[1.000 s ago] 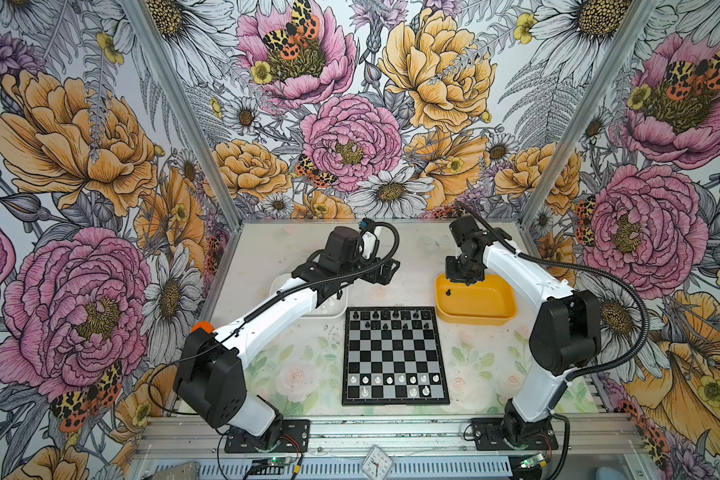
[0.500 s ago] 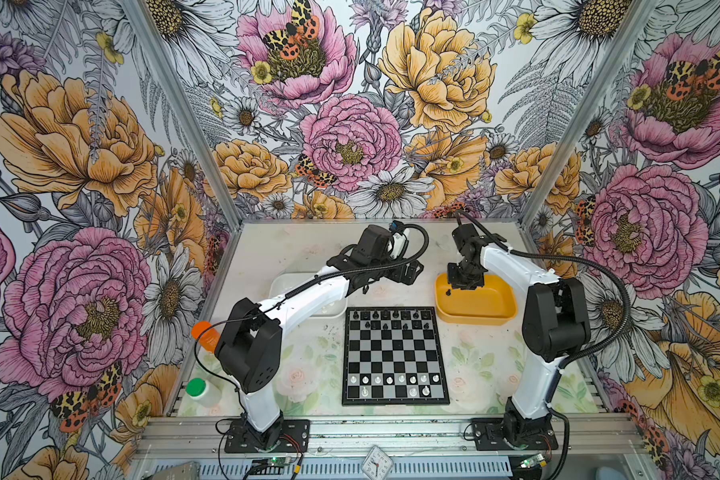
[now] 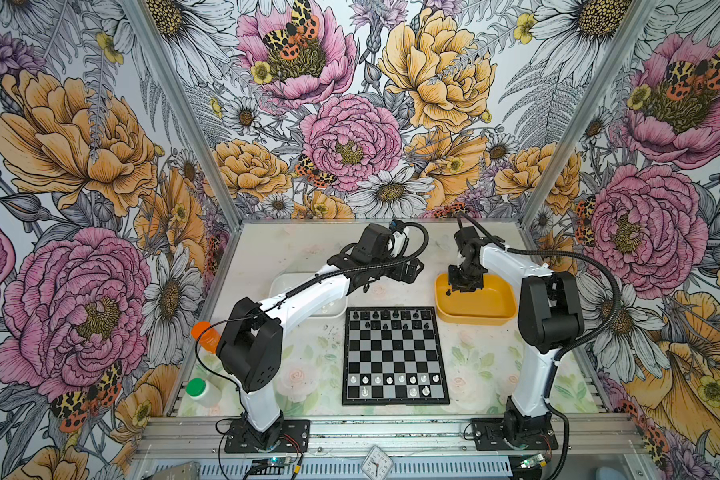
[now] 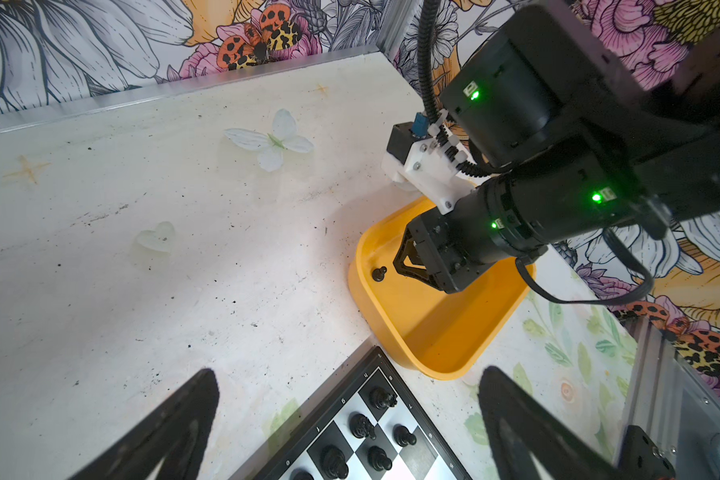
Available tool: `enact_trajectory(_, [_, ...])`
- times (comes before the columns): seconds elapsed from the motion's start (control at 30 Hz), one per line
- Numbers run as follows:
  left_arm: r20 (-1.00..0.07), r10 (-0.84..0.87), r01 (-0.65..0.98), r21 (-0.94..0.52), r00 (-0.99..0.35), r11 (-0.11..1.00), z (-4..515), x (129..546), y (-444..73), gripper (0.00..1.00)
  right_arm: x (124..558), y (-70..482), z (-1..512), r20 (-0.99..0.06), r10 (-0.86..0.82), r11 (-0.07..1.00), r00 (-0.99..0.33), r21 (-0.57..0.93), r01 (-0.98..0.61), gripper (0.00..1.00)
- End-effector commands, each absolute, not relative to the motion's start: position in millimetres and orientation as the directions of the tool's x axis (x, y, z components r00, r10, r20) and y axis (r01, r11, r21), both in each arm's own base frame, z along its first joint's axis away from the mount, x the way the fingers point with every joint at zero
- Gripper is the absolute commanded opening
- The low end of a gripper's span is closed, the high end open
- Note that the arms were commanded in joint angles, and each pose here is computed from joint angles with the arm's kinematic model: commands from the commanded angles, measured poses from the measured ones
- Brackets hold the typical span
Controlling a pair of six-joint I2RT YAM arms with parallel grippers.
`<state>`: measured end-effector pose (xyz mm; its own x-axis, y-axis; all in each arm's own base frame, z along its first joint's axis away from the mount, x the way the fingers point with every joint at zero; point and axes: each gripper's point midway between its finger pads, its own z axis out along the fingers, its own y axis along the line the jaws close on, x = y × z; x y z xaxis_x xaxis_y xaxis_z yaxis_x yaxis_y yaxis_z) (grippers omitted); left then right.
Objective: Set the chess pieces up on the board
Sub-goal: 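Lower the right gripper onto the last black pawn in the yellow bin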
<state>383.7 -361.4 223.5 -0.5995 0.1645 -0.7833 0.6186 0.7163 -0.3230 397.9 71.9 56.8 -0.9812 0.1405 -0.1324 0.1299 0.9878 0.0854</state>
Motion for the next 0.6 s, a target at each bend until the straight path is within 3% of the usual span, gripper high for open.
enact_trajectory(0.0, [-0.793, 0.141, 0.603, -0.322, -0.593, 0.730, 233, 387, -353, 0.99, 413, 78, 62, -0.168, 0.142, 0.985, -0.976, 0.118, 0.123, 0.29])
enact_trajectory(0.57, [-0.789, 0.128, 0.584, -0.324, -0.601, 0.745, 232, 393, -334, 0.99, 420, 92, 51, -0.152, 0.137, 0.983, -0.979, 0.147, 0.115, 0.29])
